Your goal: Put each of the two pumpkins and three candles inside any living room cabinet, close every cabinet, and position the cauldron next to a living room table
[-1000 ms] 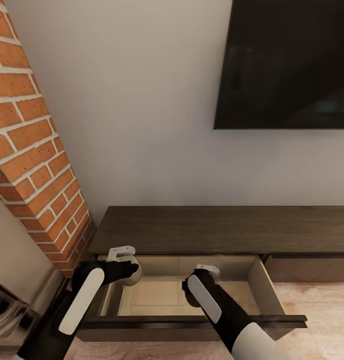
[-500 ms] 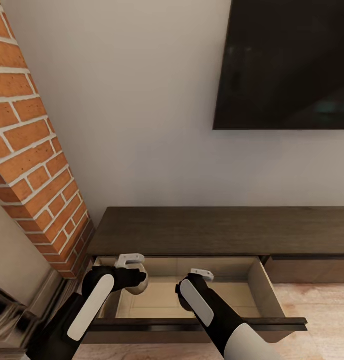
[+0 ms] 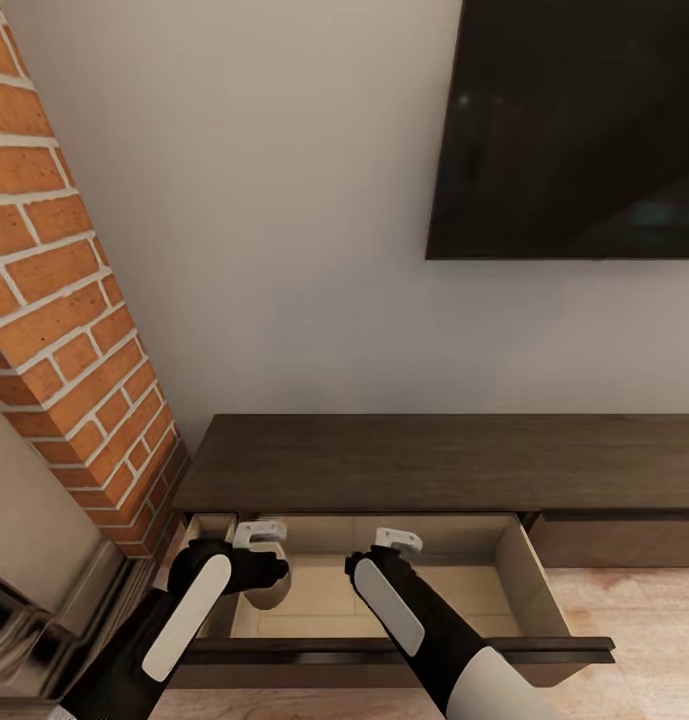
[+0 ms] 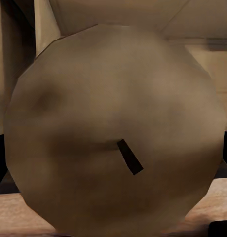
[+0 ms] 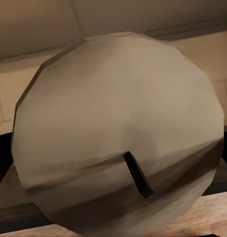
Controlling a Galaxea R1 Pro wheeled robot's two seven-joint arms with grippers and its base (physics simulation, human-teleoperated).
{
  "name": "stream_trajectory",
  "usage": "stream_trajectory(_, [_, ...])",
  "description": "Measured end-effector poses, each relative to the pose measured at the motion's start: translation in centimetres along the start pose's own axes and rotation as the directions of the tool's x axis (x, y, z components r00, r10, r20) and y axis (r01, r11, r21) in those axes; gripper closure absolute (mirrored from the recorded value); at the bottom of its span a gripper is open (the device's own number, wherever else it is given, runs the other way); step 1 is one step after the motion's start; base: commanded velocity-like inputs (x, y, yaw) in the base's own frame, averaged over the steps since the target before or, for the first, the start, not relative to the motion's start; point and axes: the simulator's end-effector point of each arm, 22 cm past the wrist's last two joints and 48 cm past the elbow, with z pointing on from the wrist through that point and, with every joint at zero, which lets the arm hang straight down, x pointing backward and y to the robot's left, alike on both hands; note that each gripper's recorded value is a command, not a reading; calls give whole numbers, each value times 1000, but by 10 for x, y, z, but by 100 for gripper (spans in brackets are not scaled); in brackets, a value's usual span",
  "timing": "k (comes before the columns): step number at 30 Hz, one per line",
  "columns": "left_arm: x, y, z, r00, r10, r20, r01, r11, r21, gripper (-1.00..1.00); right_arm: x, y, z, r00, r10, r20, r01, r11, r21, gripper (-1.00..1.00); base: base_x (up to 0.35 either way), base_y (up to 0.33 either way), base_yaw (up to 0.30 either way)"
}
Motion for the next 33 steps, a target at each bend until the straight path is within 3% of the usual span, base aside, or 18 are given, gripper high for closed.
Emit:
stream_trajectory(4, [5,3,4,1000,-3,-16,3,1000,-7,100,1,6,-2,1000,-21,20,22,1000,-3,100,0,0,0])
stream_trajectory(15, [6,6,5,1000,-3,-17,3,1000,-14,100,0,10,-4,999,-24,28,24,1000,-11,100,0,0,-4])
stream_trajectory(27, [2,7,1,1000,-7,-7,7,1000,-15,100,-2,11,-8,999,-19,32,20,1000,-17,100,0,1,-231])
stream_trajectory(33, [1,8,0,1000,-10,-5,9,1000,-15,100,-3,11,-8,999,-21,33,22,1000,-17,100,23,119,-62])
